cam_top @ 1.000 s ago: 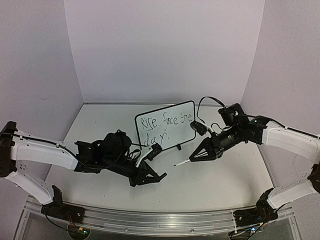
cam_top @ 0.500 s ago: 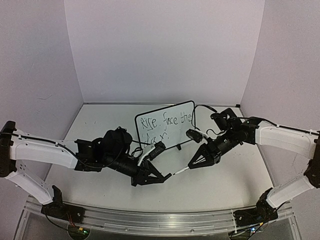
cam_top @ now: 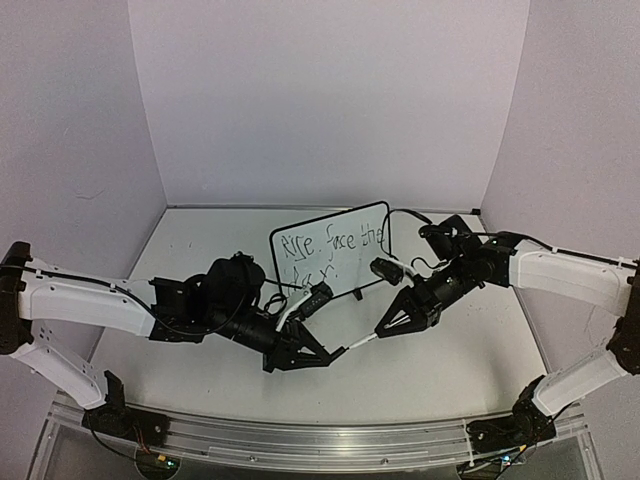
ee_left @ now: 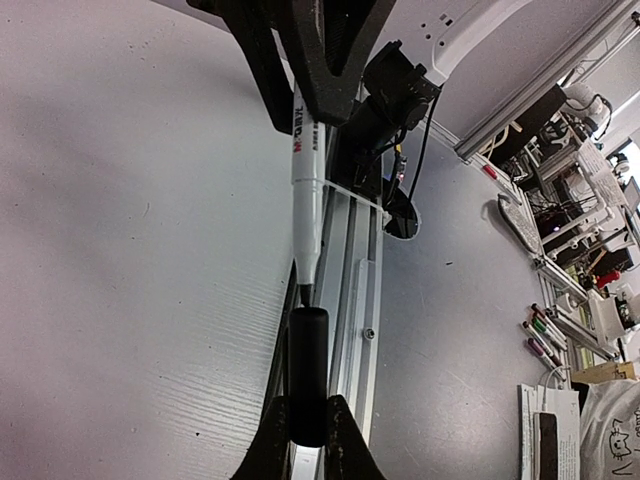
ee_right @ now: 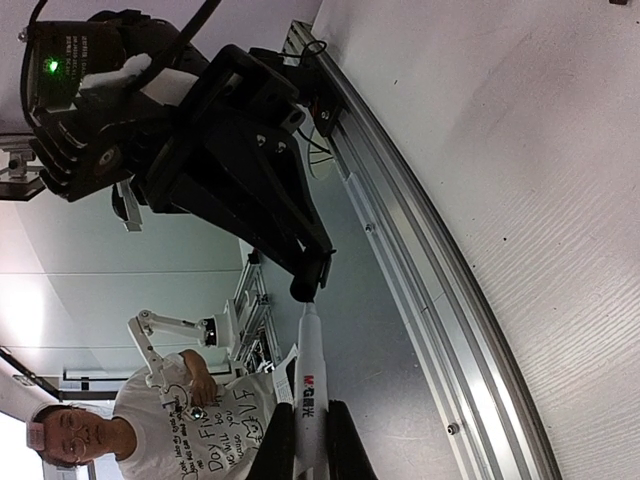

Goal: Write a sentence on the whiteboard
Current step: Insert the whiteboard marker without the cap into the pen cap.

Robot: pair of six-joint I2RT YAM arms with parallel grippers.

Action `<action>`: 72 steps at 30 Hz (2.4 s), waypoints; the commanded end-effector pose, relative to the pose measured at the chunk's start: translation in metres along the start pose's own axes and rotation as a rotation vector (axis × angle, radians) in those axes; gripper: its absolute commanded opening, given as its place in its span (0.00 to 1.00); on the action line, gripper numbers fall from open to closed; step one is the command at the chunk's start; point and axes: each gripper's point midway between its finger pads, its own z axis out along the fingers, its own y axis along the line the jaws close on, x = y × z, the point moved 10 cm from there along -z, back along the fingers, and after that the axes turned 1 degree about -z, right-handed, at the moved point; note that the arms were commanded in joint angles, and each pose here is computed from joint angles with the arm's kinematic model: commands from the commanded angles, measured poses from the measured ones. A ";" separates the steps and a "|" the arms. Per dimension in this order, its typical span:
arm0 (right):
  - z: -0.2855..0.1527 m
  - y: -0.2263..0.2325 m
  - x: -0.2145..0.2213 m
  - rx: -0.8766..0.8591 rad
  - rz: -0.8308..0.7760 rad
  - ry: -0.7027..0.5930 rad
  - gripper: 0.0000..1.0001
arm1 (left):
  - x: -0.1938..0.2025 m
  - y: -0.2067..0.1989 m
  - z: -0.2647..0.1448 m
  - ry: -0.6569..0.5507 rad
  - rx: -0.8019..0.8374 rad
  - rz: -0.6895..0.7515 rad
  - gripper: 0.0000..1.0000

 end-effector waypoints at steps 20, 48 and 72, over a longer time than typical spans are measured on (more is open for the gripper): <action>-0.003 0.014 -0.001 -0.037 -0.057 0.007 0.00 | -0.015 -0.008 0.002 -0.023 0.037 0.028 0.00; 0.008 0.008 -0.005 -0.030 -0.058 0.039 0.00 | -0.023 -0.013 0.004 -0.020 0.069 0.051 0.00; 0.035 0.009 -0.013 0.088 -0.085 0.078 0.00 | -0.041 -0.015 0.010 -0.052 0.069 0.079 0.00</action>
